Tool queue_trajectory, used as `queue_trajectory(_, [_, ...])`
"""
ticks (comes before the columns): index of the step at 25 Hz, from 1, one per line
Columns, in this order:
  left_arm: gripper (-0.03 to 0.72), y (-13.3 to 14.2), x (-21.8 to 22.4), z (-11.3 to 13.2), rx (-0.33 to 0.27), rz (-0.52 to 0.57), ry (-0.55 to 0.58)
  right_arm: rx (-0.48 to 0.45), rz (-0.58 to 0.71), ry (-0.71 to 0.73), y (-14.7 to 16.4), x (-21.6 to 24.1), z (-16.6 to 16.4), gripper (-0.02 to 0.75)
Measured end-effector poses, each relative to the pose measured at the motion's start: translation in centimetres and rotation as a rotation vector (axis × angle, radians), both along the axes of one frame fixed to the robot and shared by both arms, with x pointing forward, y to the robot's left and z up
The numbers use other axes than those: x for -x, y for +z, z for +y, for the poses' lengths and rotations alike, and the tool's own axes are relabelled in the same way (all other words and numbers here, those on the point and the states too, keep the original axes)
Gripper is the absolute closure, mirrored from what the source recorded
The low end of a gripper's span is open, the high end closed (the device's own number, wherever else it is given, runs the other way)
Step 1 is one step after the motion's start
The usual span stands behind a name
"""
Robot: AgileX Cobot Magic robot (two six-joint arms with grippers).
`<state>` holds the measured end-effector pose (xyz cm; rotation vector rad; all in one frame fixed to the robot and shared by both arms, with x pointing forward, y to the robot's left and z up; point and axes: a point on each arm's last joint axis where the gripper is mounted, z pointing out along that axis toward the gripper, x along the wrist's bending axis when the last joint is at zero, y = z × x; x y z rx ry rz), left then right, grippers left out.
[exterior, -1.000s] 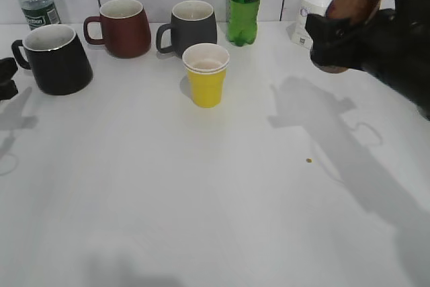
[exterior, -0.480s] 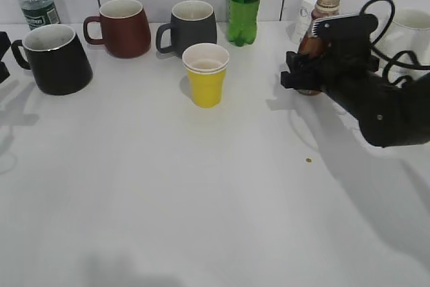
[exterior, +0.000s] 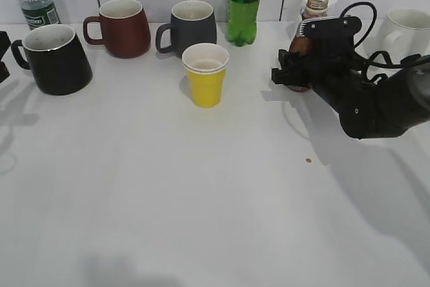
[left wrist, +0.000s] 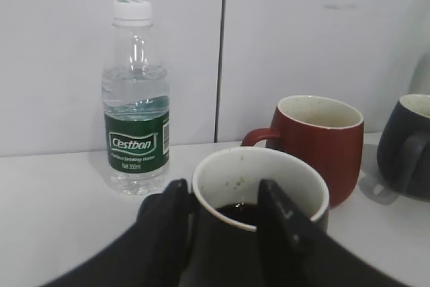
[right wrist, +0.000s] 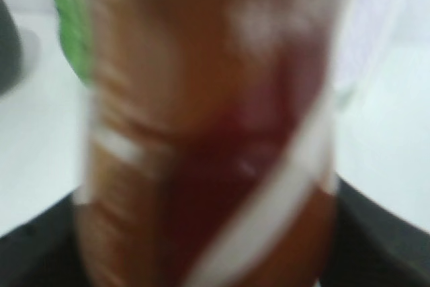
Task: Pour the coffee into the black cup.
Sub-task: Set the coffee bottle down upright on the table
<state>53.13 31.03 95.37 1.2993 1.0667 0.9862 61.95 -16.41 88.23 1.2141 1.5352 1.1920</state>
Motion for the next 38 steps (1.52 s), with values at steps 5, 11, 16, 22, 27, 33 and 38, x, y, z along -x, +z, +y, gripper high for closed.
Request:
queue_trajectory(5, [0.417,0.0,0.0,0.0,-0.001,0.0,-0.003,-0.004,0.01,-0.007,0.0,0.0,-0.1,0.192])
queue_trajectory(11, [0.417,0.0,0.1,0.0,-0.002,0.001,-0.005,-0.028,0.112,-0.044,0.4,0.2,-0.3,0.108])
queue_trajectory(16, [0.417,0.0,0.1,-0.1,-0.007,0.002,-0.016,-0.03,0.18,-0.032,1.0,0.5,-0.2,0.106])
queue_trajectory(22, [0.417,-0.1,0.1,-0.3,-0.016,0.002,-0.037,-0.039,0.205,-0.02,2.3,0.8,-0.2,0.108])
queue_trajectory(27, [0.417,-0.1,0.1,-0.3,-0.014,0.003,-0.038,-0.035,0.264,-0.008,2.4,1.1,-0.1,0.118])
queue_trajectory(33, [0.417,-0.2,0.1,-0.3,-0.008,0.016,-0.036,-0.043,0.302,-0.002,3.0,1.4,-0.1,0.12])
queue_trajectory(38, [0.417,-0.3,0.2,-0.5,-0.002,0.069,-0.033,-0.049,0.33,0.002,3.4,1.7,-0.1,0.125])
